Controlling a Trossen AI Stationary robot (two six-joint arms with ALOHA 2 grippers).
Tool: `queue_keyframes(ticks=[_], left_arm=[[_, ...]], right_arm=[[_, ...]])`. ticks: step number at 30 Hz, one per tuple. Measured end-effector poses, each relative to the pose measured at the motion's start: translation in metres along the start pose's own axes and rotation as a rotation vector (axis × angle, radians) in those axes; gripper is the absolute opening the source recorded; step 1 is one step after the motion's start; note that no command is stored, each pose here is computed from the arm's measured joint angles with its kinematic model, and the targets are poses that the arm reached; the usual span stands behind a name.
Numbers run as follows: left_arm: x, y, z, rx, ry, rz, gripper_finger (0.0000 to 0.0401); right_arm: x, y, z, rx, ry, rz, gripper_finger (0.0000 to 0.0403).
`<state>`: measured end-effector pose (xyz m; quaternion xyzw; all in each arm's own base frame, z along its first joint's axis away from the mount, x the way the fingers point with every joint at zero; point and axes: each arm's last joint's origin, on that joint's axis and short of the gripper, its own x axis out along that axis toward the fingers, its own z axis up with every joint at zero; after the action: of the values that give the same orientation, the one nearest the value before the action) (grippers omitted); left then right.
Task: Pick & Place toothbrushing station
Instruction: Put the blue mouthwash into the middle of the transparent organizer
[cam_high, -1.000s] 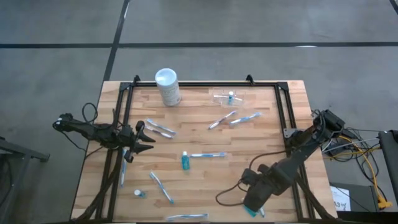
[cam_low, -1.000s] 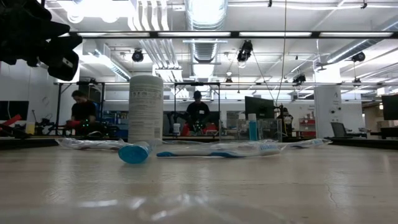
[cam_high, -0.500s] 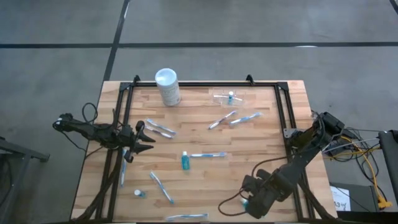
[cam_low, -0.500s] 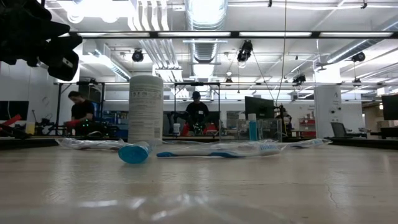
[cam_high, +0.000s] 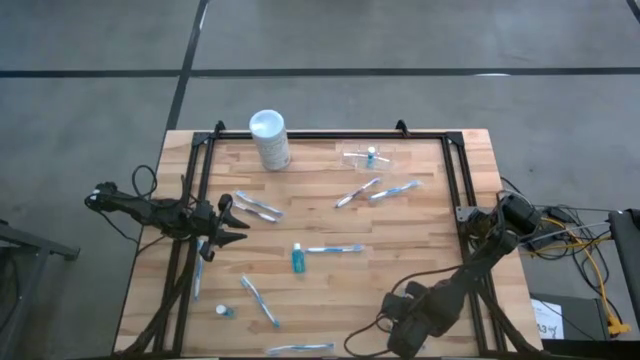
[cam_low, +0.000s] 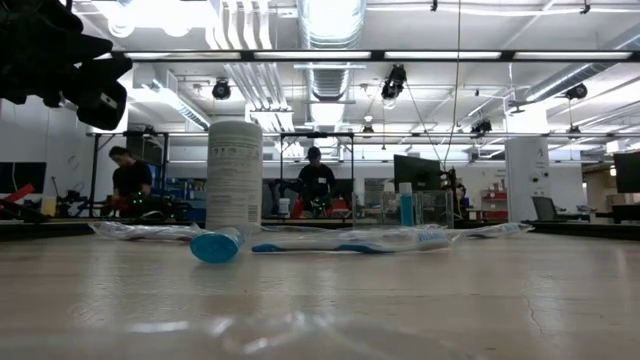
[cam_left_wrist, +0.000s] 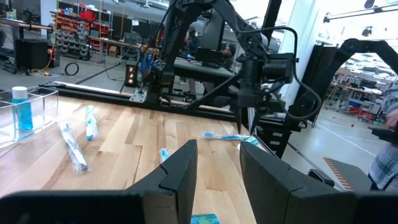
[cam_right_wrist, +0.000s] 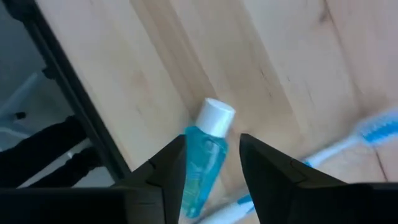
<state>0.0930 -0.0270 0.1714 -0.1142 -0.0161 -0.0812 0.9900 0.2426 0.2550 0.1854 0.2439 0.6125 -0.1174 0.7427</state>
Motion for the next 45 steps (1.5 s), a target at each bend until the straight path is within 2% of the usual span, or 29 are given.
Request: queue_keyframes(ticks=[9,26,34,45], left_arm=[[0.0,0.0,0.0,0.0,0.0,0.0,0.0126],[0.0,0.0,0.0,0.0,0.0,0.0,0.0126],[0.0,0.0,0.0,0.0,0.0,0.0,0.0126],[0.0,0.0,0.0,0.0,0.0,0.0,0.0126]], right_arm=[[0.004,0.001,0.008,0.02,-0.044,0.005,0.0132],[0.013,0.001,0.006,0.047,0.022,0.011,0.0141],[0.019,0.001,0.005,0.05,0.026,0.061,0.0135],[0.028,-0.006,0.002,0.053,0.036,0.051,0.0132]])
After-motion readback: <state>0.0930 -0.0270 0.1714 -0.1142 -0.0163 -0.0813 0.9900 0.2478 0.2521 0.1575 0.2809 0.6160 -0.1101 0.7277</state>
